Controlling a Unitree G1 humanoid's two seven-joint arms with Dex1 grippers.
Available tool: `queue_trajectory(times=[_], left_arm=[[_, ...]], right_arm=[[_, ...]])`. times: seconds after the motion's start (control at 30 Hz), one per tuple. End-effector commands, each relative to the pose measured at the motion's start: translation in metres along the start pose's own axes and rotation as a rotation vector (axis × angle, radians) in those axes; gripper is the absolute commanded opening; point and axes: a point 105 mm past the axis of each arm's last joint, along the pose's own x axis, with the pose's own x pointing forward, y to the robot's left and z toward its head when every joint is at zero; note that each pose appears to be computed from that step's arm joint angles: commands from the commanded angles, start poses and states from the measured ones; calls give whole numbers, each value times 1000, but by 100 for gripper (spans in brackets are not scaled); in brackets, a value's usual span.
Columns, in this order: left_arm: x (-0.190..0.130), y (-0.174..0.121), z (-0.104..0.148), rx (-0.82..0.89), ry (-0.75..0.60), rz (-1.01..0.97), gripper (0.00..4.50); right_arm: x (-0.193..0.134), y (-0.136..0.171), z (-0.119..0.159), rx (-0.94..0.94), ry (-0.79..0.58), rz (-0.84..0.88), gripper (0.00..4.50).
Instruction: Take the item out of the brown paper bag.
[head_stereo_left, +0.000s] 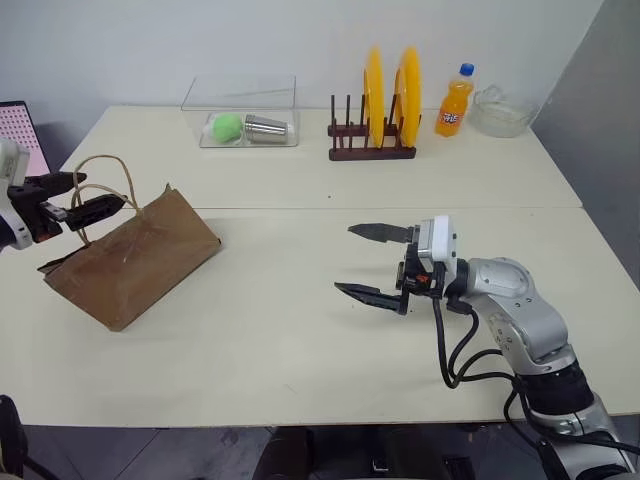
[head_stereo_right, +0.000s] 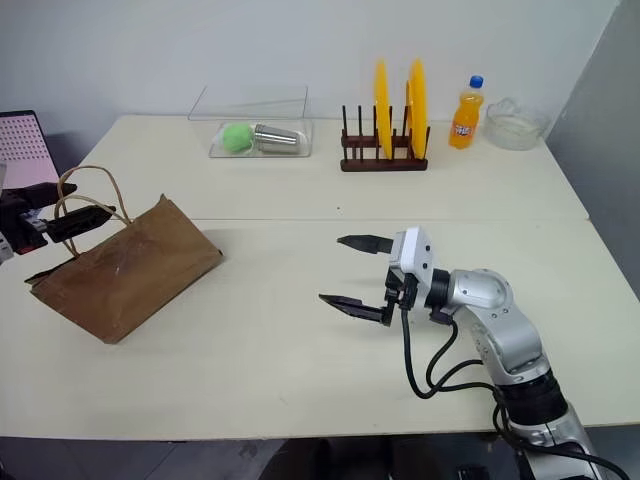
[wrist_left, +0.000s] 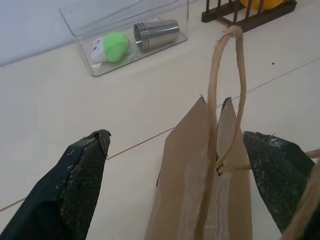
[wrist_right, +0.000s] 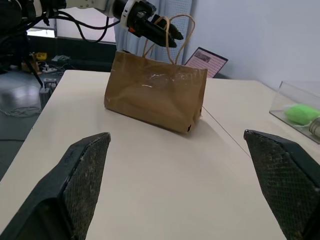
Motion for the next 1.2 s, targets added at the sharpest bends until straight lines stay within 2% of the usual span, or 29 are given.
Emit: queue_trajectory(times=[0.03, 0.17, 0.43, 0.63, 0.9, 1.2], left_arm=[[-9, 9, 16, 25, -36, 14, 388], [-7, 7, 12, 18, -15, -22, 259], [7, 6, 20, 45, -26, -44, 1], [17, 2, 39, 87, -68, -79, 1], [45, -23, 91, 189, -175, -203, 1], [86, -79, 142, 301, -271, -441, 1]], right_arm=[[-3, 0, 13, -47, -21, -19, 450], [-3, 2, 12, -48, -12, -22, 450], [-3, 2, 11, -49, -6, -24, 450], [-4, 4, 10, -45, -3, -30, 450], [-12, 2, 14, -41, 7, -73, 450], [-33, 4, 7, -12, 80, -146, 450]])
